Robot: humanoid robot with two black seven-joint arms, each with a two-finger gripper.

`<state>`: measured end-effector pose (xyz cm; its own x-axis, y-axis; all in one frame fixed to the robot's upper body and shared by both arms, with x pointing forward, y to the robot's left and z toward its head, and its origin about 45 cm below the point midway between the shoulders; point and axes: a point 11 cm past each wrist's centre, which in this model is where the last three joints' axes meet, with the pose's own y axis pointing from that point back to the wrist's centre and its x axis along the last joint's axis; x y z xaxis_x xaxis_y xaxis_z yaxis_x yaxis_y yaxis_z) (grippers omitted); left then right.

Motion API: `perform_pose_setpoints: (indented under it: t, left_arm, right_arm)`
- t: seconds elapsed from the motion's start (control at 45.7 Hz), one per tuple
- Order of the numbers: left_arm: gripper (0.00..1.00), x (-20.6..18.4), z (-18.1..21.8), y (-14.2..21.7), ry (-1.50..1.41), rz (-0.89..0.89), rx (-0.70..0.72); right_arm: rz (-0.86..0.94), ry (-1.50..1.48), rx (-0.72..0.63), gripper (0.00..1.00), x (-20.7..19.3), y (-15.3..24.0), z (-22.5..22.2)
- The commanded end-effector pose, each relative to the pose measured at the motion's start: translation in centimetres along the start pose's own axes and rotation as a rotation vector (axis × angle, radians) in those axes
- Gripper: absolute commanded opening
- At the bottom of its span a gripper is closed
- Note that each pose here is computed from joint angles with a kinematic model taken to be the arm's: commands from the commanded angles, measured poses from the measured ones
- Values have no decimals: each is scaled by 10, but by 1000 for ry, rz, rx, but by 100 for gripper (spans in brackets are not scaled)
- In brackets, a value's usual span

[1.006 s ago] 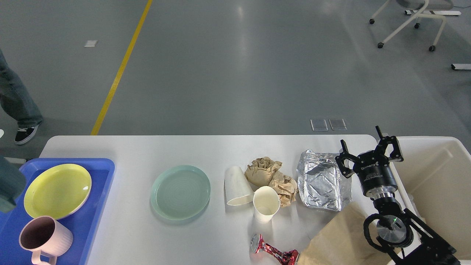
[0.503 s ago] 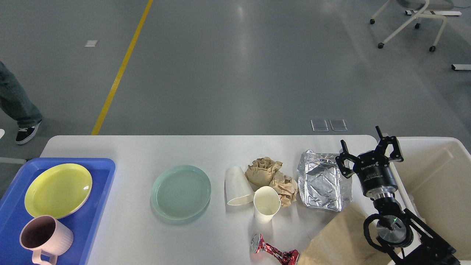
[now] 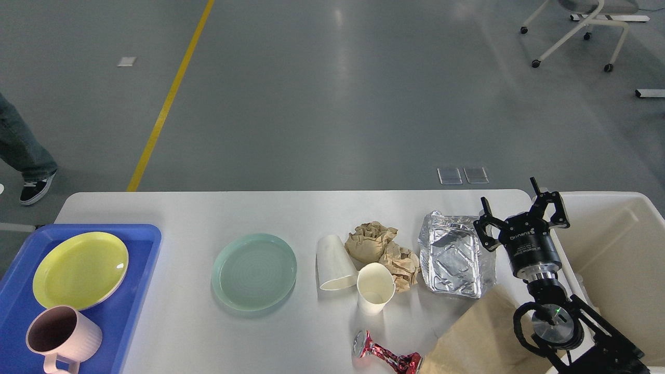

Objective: Tidy desktop

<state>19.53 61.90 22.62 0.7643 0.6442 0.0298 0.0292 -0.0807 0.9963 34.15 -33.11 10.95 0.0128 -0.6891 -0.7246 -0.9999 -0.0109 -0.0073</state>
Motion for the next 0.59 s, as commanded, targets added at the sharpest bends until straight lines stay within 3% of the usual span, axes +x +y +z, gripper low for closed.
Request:
perform_pose_setpoints:
  t: [0.0,0.35,0.569]
  left_arm:
    - [2,9,7,-5,-13,19,17]
    - [2,12,-3,-28,-45,94,77]
    - [2,9,-2,-37,-58,116,15]
  right_arm:
    - [0,1,0,100,0,0,0]
    - [-2,0,0,100,0,0,0]
    - [0,1,0,100,0,0,0]
